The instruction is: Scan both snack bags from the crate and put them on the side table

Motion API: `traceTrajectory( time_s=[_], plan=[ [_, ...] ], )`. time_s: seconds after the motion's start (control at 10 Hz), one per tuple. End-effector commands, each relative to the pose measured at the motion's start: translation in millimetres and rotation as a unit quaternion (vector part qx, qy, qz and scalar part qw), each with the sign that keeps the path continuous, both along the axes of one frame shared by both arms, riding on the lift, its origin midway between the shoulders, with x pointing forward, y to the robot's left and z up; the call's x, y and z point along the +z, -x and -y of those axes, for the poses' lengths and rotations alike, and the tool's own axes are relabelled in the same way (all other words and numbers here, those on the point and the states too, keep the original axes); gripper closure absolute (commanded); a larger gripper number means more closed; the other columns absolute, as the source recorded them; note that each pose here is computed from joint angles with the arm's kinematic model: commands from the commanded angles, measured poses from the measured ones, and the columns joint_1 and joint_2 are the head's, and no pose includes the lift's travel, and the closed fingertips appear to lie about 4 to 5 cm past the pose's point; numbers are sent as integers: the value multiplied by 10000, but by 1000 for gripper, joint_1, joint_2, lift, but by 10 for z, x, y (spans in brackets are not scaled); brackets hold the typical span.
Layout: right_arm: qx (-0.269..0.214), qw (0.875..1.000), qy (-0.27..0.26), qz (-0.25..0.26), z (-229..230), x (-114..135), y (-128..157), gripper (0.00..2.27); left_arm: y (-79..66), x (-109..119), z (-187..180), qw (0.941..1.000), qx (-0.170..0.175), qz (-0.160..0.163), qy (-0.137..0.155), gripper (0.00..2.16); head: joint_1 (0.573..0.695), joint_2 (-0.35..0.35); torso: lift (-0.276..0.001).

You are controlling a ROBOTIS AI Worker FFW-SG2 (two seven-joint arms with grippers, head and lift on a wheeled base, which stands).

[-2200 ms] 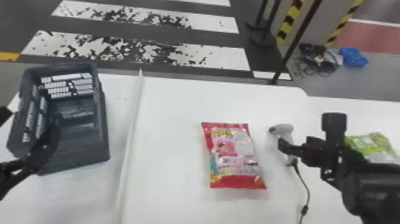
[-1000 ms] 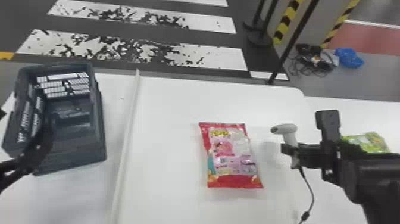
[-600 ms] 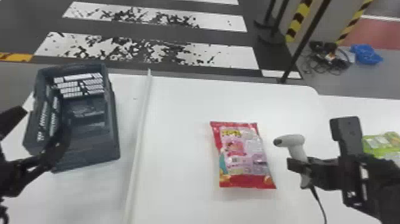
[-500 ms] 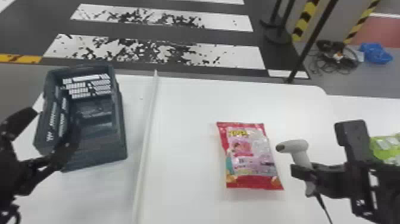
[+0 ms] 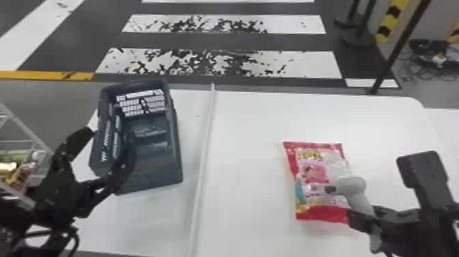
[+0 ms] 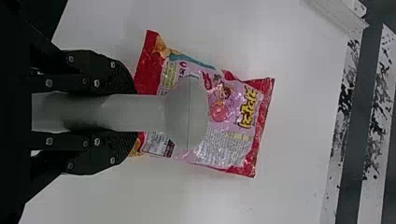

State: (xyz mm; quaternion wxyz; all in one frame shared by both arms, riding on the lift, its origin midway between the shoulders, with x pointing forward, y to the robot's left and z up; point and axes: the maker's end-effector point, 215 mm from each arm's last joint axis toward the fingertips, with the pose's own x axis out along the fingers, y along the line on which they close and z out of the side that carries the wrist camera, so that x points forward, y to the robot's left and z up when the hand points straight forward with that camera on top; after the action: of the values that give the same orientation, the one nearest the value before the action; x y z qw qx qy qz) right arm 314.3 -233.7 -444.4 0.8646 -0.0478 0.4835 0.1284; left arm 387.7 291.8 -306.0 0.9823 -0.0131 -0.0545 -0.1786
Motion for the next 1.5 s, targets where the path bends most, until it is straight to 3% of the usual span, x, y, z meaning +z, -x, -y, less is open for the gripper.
traceTrajectory(
  time_s=[0.0,0.8,1.2,1.4],
  plan=[
    [195,9998,73,-42,-186,-29,35,2256,0,-5,-1,10000,1,-5,1,87,695,92,-87],
    [399,9983,421,-64,-421,-174,-130,2256,1,-8,1,10000,4,-7,1,87,695,163,-87],
    [314,9985,425,106,-358,-40,-204,2256,21,25,24,10000,11,10,10,87,695,160,-87],
    [16,9986,480,222,-84,36,-309,2256,-8,67,98,10000,23,32,64,87,695,138,-87]
  ],
)
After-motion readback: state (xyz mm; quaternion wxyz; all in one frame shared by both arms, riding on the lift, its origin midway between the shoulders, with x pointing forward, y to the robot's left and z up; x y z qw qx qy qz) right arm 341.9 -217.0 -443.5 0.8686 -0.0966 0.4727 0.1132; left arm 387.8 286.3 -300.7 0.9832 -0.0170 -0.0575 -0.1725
